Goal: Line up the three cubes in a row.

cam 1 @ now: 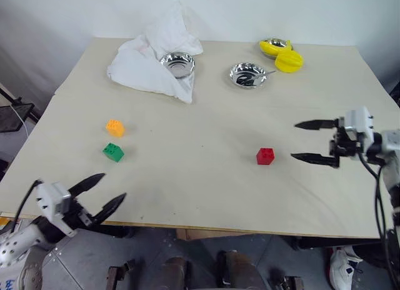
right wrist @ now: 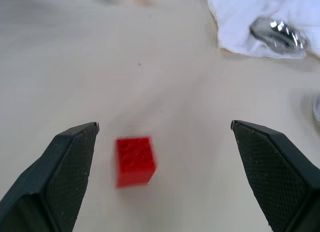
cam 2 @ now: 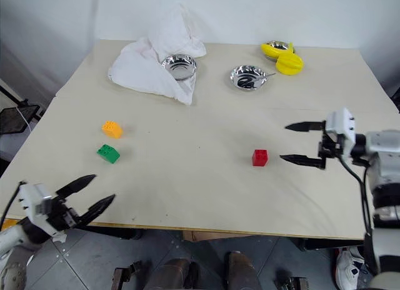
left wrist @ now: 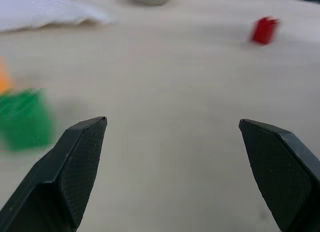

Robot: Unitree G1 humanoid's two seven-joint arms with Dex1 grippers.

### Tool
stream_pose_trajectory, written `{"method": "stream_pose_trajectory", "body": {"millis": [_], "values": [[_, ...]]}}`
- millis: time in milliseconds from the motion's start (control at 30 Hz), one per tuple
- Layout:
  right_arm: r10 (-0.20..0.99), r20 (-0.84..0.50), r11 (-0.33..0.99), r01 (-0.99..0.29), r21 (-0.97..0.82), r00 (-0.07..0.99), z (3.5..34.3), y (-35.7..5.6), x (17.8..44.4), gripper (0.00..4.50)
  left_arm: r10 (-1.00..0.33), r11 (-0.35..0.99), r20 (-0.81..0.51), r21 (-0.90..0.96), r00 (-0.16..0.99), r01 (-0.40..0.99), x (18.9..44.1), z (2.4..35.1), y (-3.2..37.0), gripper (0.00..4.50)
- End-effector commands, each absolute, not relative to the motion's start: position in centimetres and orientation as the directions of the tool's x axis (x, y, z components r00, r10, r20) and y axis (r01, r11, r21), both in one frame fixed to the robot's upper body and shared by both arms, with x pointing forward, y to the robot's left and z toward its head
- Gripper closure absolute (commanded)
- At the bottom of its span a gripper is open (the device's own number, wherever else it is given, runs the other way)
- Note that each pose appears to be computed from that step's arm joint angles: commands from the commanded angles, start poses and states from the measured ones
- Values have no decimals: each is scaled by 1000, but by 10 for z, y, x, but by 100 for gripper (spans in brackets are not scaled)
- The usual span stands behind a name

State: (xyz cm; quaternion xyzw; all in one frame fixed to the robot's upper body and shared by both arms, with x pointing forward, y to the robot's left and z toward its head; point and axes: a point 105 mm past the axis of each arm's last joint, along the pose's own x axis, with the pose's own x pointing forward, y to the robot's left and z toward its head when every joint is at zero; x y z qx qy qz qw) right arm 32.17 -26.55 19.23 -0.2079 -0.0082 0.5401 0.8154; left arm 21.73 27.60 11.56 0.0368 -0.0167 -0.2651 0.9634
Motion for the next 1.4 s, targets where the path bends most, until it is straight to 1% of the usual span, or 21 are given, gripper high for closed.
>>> {"method": "stream_pose_trajectory", "body": {"millis": [33,133,200,267,400,567,667,767,867,900,1000,1033,1133,1200,1267,1300,1400], "values": [[900,-170,324,-875,-358,403,201,-279,301,6,-336,940,58,88,940,330,204,119,312,0],[892,-159,348,-867,-358,423,193,-288,287,6,-165,986,98,39,981,162,191,116,341,0],[891,-133,363,-857,-367,434,189,-291,278,6,-92,996,122,2,988,92,184,116,351,0],[886,-122,378,-849,-369,448,183,-293,272,6,-75,997,129,-14,989,78,182,116,352,0],[883,-113,387,-843,-374,455,179,-288,268,6,-118,993,111,1,987,119,184,115,343,0],[884,-116,385,-847,-367,452,174,-279,270,6,-221,974,98,72,970,215,206,122,324,0],[894,-98,377,-853,-360,437,175,-271,272,6,-289,955,99,96,952,279,229,134,309,0],[901,-93,369,-862,-348,423,174,-266,272,6,-318,944,72,109,945,310,248,140,300,0],[906,-89,362,-866,-344,414,175,-262,273,6,-319,941,34,131,947,312,266,145,295,0],[909,-90,357,-871,-338,407,174,-260,273,6,-308,944,7,122,951,305,273,142,296,0],[919,-110,324,-885,-334,378,172,-255,270,6,-320,941,-19,113,947,320,287,143,291,0],[920,-110,323,-885,-334,377,172,-255,270,6,-307,946,-17,105,951,307,291,145,292,0],[919,-106,326,-885,-333,379,173,-253,271,6,-273,955,-71,100,959,280,304,137,298,0],[920,-108,325,-888,-326,377,172,-252,270,6,-283,954,-76,85,956,289,313,136,296,0],[921,-108,327,-892,-313,375,171,-251,270,6,-322,943,-79,57,944,326,322,133,290,0],[921,-113,325,-894,-308,373,171,-250,269,6,-335,938,-107,52,936,342,325,127,289,0],[921,-120,324,-898,-298,372,170,-250,268,0,-343,932,-132,78,930,354,331,123,292,59]]}}
